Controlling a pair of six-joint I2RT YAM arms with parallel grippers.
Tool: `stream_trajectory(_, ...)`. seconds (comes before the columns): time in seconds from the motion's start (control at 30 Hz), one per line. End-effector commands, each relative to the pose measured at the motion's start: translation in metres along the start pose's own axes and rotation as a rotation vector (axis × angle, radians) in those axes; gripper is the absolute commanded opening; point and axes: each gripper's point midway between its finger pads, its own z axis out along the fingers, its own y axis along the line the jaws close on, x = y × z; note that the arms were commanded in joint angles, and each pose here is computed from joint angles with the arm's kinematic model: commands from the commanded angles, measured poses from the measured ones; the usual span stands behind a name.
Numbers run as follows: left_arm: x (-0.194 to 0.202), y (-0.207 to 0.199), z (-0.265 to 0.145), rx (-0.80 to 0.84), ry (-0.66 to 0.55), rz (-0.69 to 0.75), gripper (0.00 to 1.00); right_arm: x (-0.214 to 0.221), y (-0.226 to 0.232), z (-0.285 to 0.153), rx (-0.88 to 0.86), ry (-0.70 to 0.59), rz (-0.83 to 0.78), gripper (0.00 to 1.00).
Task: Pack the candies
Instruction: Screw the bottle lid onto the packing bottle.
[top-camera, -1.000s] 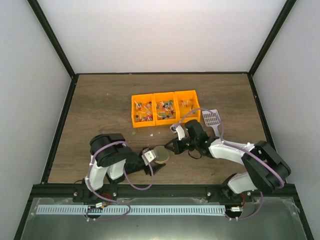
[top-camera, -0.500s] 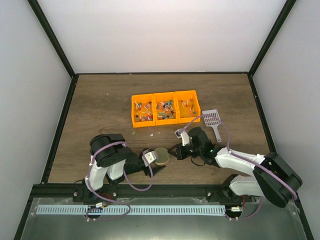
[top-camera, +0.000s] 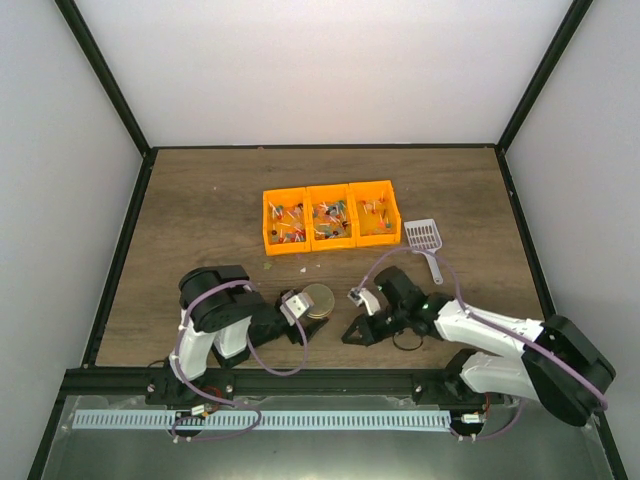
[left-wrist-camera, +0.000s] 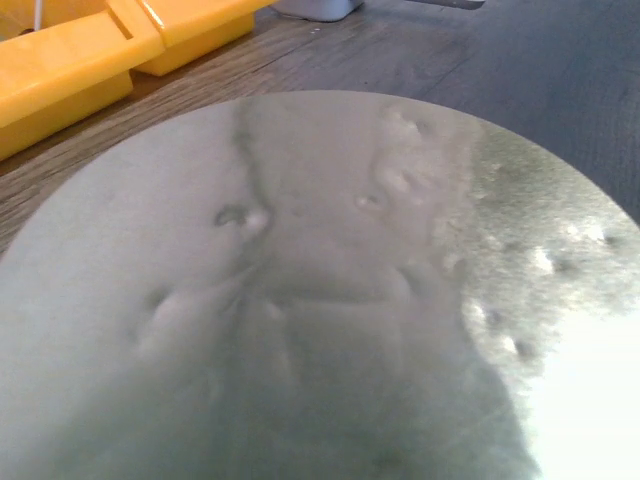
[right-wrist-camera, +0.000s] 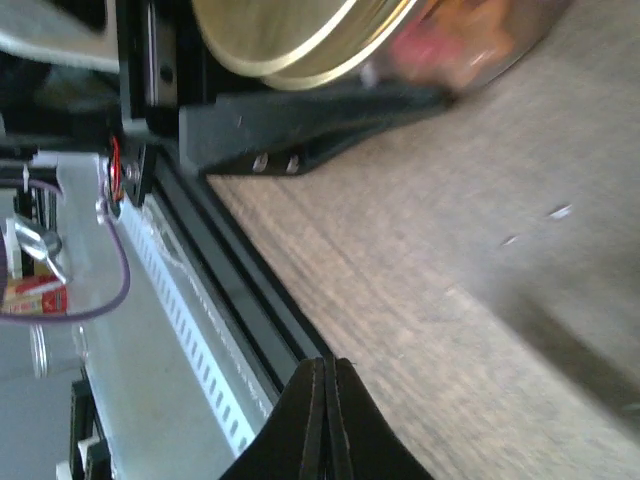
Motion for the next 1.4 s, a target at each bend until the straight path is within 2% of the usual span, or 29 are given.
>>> stream_trajectory(0.0, 0.004, 0.016, -0.019, -0.072, -0.038, -0.152, 0.84, -0.031, 0.01, -0.029, 0.0, -0.05, -0.008, 0.1)
stream_trajectory(0.03, 0.005, 0.016, -0.019, -0.07, -0.037, -0.149, 0.84, -0.041, 0.007, -0.033, 0.027, -0.074, -0.016, 0.16)
stream_trajectory(0.1, 0.006, 0.014, -0.019, -0.057, -0.031, -0.151, 0.84, -0.058, 0.004, -0.039, 0.055, -0.103, -0.038, 0.2)
stream_trajectory(0.27, 0.008, 0.01, -0.018, -0.039, -0.026, -0.153, 0.85, -0.098, 0.002, -0.037, 0.096, -0.119, -0.101, 0.23)
stream_trajectory(0.33, 0.006, 0.011, -0.018, -0.039, -0.031, -0.15, 0.86, -0.111, -0.003, -0.03, 0.109, -0.098, -0.112, 0.27)
stream_trajectory(0.6, 0.004, 0.011, -0.017, -0.041, -0.037, -0.151, 0.87, -0.155, -0.011, -0.009, 0.118, -0.074, -0.171, 0.27)
stream_trajectory(1.0, 0.005, 0.013, -0.019, -0.052, -0.034, -0.153, 0.87, -0.134, -0.025, 0.01, 0.068, -0.016, -0.132, 0.23)
stream_trajectory(1.37, 0.005, 0.014, -0.018, -0.057, -0.036, -0.164, 0.87, -0.118, -0.023, 0.014, 0.034, 0.016, -0.112, 0.11)
